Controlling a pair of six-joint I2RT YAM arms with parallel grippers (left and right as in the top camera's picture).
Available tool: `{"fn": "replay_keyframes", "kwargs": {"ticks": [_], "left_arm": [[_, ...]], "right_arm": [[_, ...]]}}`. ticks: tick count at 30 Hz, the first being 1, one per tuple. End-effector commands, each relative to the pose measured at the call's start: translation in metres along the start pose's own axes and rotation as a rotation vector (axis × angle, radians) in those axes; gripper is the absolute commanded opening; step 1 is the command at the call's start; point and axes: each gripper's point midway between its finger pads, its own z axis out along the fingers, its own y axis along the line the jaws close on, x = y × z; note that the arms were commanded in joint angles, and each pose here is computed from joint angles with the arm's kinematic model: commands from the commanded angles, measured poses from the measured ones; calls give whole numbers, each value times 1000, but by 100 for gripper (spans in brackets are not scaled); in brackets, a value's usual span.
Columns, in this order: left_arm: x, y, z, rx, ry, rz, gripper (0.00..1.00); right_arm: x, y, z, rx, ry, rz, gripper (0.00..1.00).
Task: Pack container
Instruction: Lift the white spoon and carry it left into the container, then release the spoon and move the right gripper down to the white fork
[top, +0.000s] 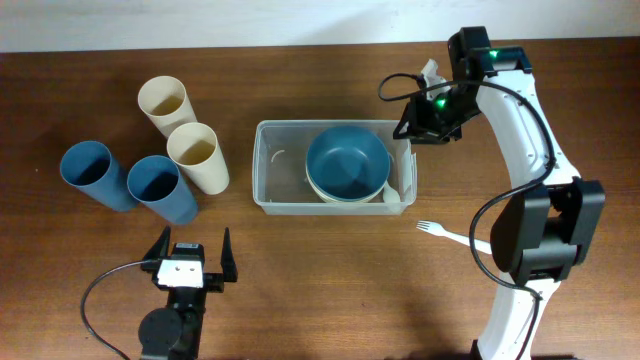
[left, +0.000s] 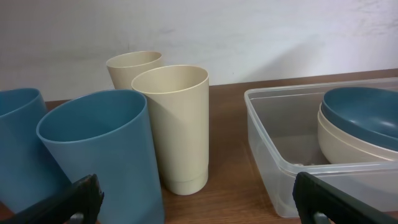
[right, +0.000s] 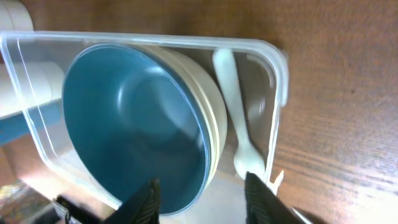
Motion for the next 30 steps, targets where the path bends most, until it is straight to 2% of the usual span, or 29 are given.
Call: {"fn": "replay_keyframes", "kwargs": {"ticks": [1, 7, 12, 25, 30], "left_arm": [[0, 2, 0, -9, -3, 12, 99], [0, 2, 0, -9, -3, 12, 100], [0, 2, 0, -9, -3, 12, 99], [0, 2, 0, -9, -3, 12, 100], [0, 2, 0, -9, -3, 12, 100]], "right_arm": [[-7, 3, -32, 17, -65, -30, 43], [7, -19, -108, 230, -169, -1, 56], [32, -28, -141, 338, -181, 23, 65], [83, -52, -115, 403, 48, 102, 64], [101, -61, -102, 415, 54, 129, 64]]}}
